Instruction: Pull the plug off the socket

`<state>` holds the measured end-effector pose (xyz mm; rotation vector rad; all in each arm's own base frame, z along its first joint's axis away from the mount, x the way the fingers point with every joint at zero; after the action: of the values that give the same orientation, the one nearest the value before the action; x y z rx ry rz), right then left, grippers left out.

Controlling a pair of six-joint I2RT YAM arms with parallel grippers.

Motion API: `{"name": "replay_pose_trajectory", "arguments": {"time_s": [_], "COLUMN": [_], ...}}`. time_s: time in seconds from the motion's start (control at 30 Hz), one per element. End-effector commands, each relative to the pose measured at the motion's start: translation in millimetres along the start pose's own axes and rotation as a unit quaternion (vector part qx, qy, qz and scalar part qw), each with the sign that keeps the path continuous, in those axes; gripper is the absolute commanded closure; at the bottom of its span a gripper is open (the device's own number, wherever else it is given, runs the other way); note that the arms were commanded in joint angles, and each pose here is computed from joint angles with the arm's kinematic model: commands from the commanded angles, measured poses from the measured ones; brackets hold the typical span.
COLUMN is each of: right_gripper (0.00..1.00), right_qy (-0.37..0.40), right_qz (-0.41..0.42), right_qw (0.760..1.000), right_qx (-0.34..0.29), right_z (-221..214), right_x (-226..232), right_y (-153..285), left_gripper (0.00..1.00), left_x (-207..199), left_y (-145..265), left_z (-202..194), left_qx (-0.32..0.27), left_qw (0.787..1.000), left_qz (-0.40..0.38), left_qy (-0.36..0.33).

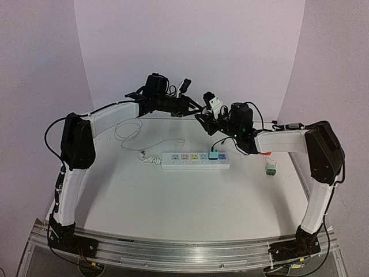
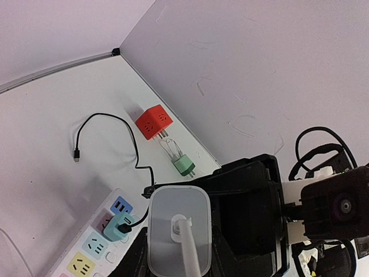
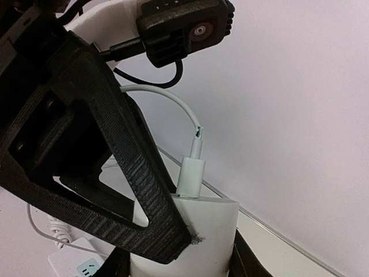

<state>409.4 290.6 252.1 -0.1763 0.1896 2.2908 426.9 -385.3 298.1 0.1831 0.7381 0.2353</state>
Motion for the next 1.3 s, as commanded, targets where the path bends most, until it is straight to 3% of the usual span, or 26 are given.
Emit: {"name": "replay_pose_trajectory", "arguments": {"time_s": [0.0,0.1,0.13,0.17,0.2,0.27,0.33,0.47,0.6,0.87,1.13,1.27], "right_gripper": [1.0,1.0,1.0,1.0,1.0,1.0,1.0,1.0,1.0,1.0,1.0,1.0], "right_qy": [-0.022,-0.037,-0.045,-0.053,-0.061,-0.075,-0.084,-0.111,-0.187,-0.256,-0.282,-0.299], "right_qz": [-0.026,-0.037,-0.046,-0.052,-0.062,-0.08,-0.098,-0.138,-0.195,-0.298,-0.373,-0.393], "right_qw": [0.999,0.998,0.998,0.997,0.996,0.994,0.989,0.976,0.947,0.898,0.849,0.817], "right_qx": [-0.029,-0.021,-0.015,-0.008,0.003,0.027,0.065,0.129,0.172,0.198,0.244,0.298], "right_z": [18,14,12,11,9,9,7,12,6,3,-28,-62], "right_x": [-9,-11,-12,-13,-15,-19,-23,-43,-87,-188,-258,-278], "right_y": [-3,-1,0,1,2,2,2,-3,0,26,90,130], "left_gripper": [1.0,0.98,0.91,0.65,0.46,0.13,0.01,0.0,0.0,0.0,0.01,0.01], "left_x": [-34,-33,-34,-33,-32,-30,-29,-30,-28,-29,-32,-32], "left_y": [17,18,19,20,23,28,37,55,74,87,88,88], "left_z": [16,16,17,19,22,27,36,55,73,81,78,73], "left_qx": [-0.016,-0.016,-0.018,-0.021,-0.026,-0.035,-0.048,-0.081,-0.107,-0.113,-0.101,-0.089], "left_qw": [0.999,0.998,0.998,0.997,0.997,0.994,0.989,0.974,0.957,0.934,0.93,0.932], "left_qz": [-0.024,-0.022,-0.022,-0.02,-0.019,-0.013,-0.004,0.031,0.067,0.109,0.102,0.096], "left_qy": [-0.038,-0.05,-0.058,-0.067,-0.075,-0.103,-0.139,-0.211,-0.263,-0.322,-0.338,-0.338]}}
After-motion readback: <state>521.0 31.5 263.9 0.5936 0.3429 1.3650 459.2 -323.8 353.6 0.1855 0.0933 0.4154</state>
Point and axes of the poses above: each gripper's point midway between its finger pads, its own y axis back along the fingers, its own x axis along the line the jaws close on, z = x × y, the point moved 8 cm from there along y, back along the fingers, and after that the axes turned 1 degree about -y, right-handed, at the moved point
